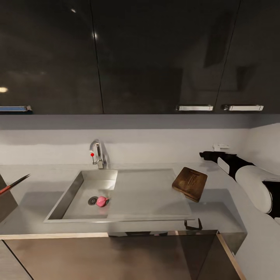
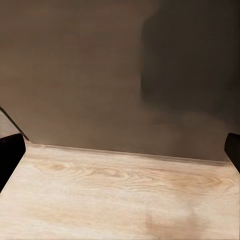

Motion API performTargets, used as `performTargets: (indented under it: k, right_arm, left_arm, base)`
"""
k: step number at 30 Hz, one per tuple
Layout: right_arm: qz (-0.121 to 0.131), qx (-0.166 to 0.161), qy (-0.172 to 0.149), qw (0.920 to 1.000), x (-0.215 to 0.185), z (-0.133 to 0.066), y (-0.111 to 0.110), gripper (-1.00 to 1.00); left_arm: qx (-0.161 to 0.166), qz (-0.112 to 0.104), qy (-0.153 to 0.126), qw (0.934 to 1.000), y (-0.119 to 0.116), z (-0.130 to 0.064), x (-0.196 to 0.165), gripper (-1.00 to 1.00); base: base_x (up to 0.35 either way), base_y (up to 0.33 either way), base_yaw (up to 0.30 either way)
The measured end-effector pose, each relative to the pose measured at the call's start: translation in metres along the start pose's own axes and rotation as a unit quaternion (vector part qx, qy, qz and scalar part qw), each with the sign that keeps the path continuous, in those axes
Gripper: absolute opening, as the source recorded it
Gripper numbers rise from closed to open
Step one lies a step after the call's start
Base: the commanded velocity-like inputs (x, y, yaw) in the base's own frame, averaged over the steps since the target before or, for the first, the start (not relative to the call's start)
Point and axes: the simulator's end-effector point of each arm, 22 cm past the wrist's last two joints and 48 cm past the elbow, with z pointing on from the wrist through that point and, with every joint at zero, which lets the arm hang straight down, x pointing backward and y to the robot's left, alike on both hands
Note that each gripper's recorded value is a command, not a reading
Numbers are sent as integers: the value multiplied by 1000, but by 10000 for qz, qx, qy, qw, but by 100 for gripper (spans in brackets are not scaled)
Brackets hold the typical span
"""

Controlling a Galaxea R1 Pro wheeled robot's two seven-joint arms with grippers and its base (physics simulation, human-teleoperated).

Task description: In the kitchen, take the Vidalia onion out of the sink, dice it on the chopping board with the paring knife, put the diced onion into the bowl on the countertop, then place both the paring knife and the chopping board into the sink.

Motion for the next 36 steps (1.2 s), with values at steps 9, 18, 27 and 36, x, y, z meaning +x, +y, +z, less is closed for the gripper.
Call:
performTargets:
  k: [9,18,27,36]
  right_arm:
    - [1,-1,-1,10000,0,0,0,100]
    - [-1,-8,4,10000,0,0,1,100]
    - [0,-11,8,10000,0,0,2,100]
    - [-9,-61,8,10000,0,1,10,100]
  left_arm:
    - [-9,9,1,10000,2,0,0,100]
    - [-12,40,25,10000,7,-2,2,100]
    - [-35,126,662,9977,15,-35,45,100]
    - [-55,177,991,9949,23,-66,72,100]
  base:
    - [0,0,0]
    - [0,0,0]
    - [0,0,0]
    - [0,0,0]
